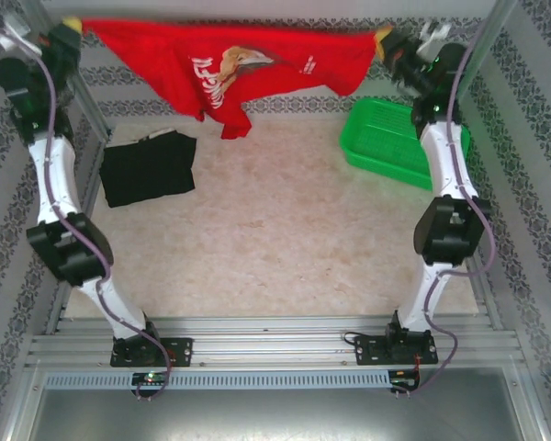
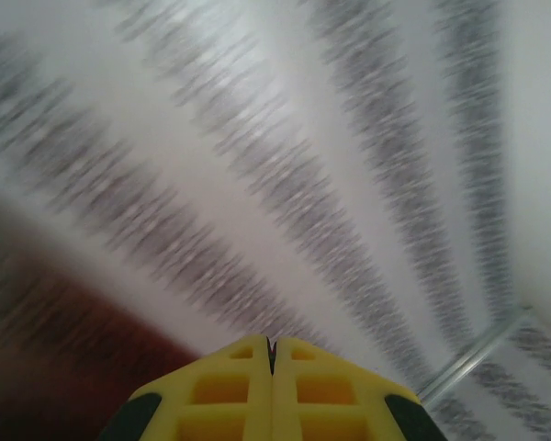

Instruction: Fold and stack the t-shirts

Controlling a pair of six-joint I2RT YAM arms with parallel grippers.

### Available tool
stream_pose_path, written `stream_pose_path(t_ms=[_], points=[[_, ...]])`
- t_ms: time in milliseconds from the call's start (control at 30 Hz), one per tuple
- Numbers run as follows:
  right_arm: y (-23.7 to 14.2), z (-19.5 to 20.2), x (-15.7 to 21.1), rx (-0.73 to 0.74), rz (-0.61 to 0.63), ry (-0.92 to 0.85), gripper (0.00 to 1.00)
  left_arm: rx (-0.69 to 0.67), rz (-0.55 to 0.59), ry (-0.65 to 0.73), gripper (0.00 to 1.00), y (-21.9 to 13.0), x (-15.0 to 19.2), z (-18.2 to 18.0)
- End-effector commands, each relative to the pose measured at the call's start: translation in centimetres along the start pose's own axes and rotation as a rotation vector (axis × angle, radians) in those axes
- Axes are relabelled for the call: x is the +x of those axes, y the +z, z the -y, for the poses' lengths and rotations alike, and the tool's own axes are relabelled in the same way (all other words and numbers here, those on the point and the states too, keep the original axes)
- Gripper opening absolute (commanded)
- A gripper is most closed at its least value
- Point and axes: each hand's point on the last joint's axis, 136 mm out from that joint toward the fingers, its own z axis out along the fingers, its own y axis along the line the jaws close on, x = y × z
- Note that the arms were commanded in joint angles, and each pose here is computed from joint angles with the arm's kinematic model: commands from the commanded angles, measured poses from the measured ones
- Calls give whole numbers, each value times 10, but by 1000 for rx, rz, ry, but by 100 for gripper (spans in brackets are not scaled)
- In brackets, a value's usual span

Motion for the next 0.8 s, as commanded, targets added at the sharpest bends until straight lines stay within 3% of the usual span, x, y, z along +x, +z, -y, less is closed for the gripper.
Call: stream_pose_path(t_ms=[0, 100, 267, 433, 767], points=[[-41, 85, 67, 221, -148, -50, 0, -115, -129, 117, 0, -56, 68, -46], [-85, 155, 126, 410, -249, 27, 0, -272, -225, 54, 0, -114, 141, -100], [-154, 183, 178, 595, -357, 18, 0, -461, -410, 29, 0, -186, 215, -130], [-214, 187, 203, 704, -361, 67, 0, -613, -494, -32, 0, -232, 254, -142], [-281, 194, 273, 852, -427, 192, 0, -940, -627, -194, 0, -304, 301, -157]])
